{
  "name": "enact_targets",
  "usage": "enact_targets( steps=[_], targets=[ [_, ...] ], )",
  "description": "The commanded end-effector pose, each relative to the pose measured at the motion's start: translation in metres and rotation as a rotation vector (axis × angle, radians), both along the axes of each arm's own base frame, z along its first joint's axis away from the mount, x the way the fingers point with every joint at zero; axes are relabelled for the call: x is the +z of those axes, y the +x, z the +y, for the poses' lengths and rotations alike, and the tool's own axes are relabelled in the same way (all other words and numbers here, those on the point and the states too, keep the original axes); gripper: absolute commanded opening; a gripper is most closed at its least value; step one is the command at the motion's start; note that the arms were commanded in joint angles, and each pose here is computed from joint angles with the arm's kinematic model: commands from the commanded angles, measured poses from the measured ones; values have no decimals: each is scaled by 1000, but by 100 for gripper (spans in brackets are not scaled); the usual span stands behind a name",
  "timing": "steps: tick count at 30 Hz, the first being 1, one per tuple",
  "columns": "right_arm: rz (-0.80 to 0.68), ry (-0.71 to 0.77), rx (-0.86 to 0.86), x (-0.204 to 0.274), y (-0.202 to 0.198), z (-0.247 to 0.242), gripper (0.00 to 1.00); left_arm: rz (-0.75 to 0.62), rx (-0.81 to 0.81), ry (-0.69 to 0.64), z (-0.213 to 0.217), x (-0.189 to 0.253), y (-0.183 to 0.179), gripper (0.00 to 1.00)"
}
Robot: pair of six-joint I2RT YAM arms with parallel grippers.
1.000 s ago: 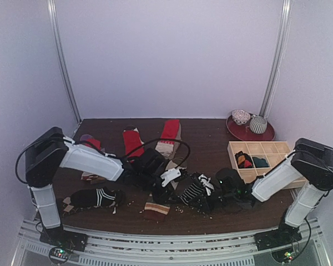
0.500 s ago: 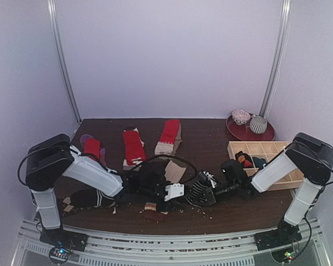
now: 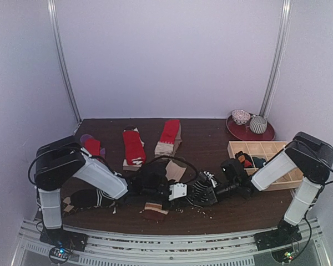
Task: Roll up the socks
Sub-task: Roll a pair of socks at the center of the board.
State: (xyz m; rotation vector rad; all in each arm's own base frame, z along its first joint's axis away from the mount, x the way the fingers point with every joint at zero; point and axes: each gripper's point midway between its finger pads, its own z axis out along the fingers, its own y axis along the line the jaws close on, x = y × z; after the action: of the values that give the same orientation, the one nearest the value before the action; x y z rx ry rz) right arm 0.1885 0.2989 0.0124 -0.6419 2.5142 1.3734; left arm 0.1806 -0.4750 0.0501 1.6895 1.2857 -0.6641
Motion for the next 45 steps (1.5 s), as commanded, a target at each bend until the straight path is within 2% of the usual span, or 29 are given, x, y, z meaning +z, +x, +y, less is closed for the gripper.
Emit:
enact_targets(
  steps=[1,6,14,18,22,26,29,35,39,42,45],
  targets=[
    [258,-319,-59,-72,-50,-62,3,-10,-59,33,-4,-17,-4,41],
    [263,-316,-58,-71,-52,-63,3,21,-81,79,-1,-31,-8,33],
    [250,-285,-67,-67,-46,-57,4,129,-97,155,-5,-41,-15,1],
    [174,-230,-57,-51,-35,-49,6,252,-28,242,4,-55,-16,0],
    [-17,-159,-95,-12,-11,-43,17,468,116,381,23,-81,-14,0],
    [-286,-8,-194,45,6,-45,24,675,187,472,45,-97,-30,0],
    [-510,75,-254,77,2,-51,30,812,252,537,60,-106,-39,0],
    [-847,37,-189,96,-16,-41,33,978,279,636,75,-119,-58,0],
    [-1017,-65,-71,86,-22,-30,34,1057,271,664,83,-128,-67,0],
    [-1105,-144,-29,76,-18,-29,35,1090,272,676,89,-134,-69,0],
    [-1133,-200,38,66,-15,-19,35,1100,278,678,91,-136,-67,0]
  ],
)
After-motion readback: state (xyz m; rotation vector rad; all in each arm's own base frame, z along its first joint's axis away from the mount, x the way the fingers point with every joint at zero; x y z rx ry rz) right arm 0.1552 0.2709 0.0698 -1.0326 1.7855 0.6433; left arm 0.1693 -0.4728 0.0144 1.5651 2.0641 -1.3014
